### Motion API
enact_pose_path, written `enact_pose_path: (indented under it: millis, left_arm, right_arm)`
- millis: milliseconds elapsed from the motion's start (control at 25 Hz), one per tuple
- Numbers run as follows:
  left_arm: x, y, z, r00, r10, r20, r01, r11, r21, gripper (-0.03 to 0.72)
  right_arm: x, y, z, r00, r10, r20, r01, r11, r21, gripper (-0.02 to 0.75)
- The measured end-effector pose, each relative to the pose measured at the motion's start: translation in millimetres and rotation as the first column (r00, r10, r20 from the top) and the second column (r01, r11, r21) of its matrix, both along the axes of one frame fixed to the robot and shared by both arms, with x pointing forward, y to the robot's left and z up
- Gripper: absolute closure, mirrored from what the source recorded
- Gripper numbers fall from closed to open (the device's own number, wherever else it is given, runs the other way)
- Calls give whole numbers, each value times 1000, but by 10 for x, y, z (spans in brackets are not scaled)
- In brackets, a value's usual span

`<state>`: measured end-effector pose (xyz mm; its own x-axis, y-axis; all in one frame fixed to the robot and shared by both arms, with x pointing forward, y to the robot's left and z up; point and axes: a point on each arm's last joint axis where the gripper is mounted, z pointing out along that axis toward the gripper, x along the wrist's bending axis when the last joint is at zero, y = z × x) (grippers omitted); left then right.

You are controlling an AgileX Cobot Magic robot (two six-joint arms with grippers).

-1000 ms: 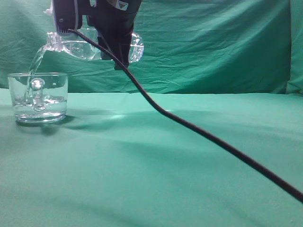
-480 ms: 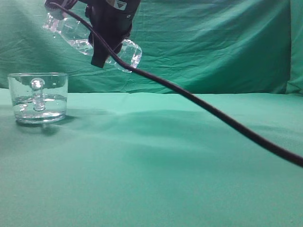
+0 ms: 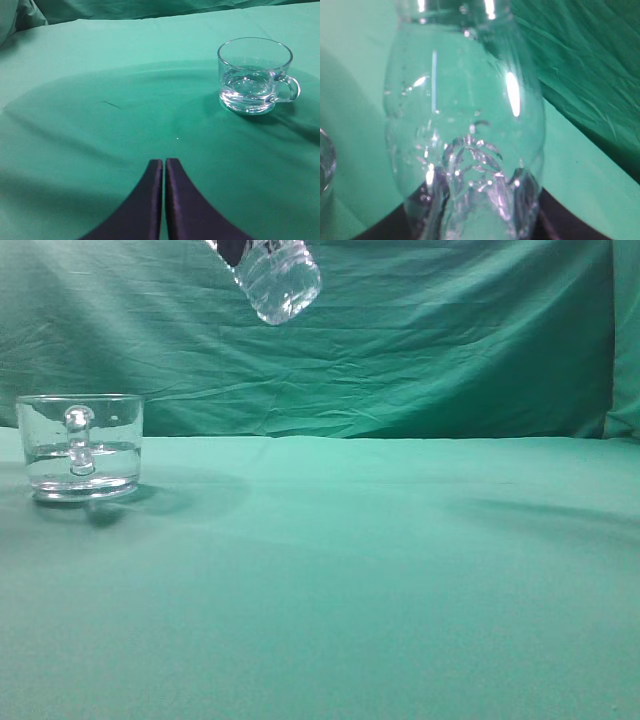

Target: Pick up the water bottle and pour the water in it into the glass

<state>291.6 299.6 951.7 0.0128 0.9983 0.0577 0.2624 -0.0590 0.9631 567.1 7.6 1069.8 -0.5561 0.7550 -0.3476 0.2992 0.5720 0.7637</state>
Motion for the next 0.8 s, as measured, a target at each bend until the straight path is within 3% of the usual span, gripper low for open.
enact_pose_path:
  millis: [160,320,480,800]
  left_arm:
    - [0,0,0,1000,0,0,0,1000,0,688]
    - [0,0,0,1000,0,0,0,1000,0,688]
    - [0,0,0,1000,0,0,0,1000,0,688]
    - [0,0,0,1000,0,0,0,1000,0,688]
  right_arm:
    - [-150,-208,306,990,25,-140,-13,996,86,453]
    - [-204,-504,613,973,80,-216,-29,973,228,453]
    - [-237,-892,716,985,58,-160,-6,951,309,453]
    - [-540,-1629,349,996,-91,-19,91,917,388,453]
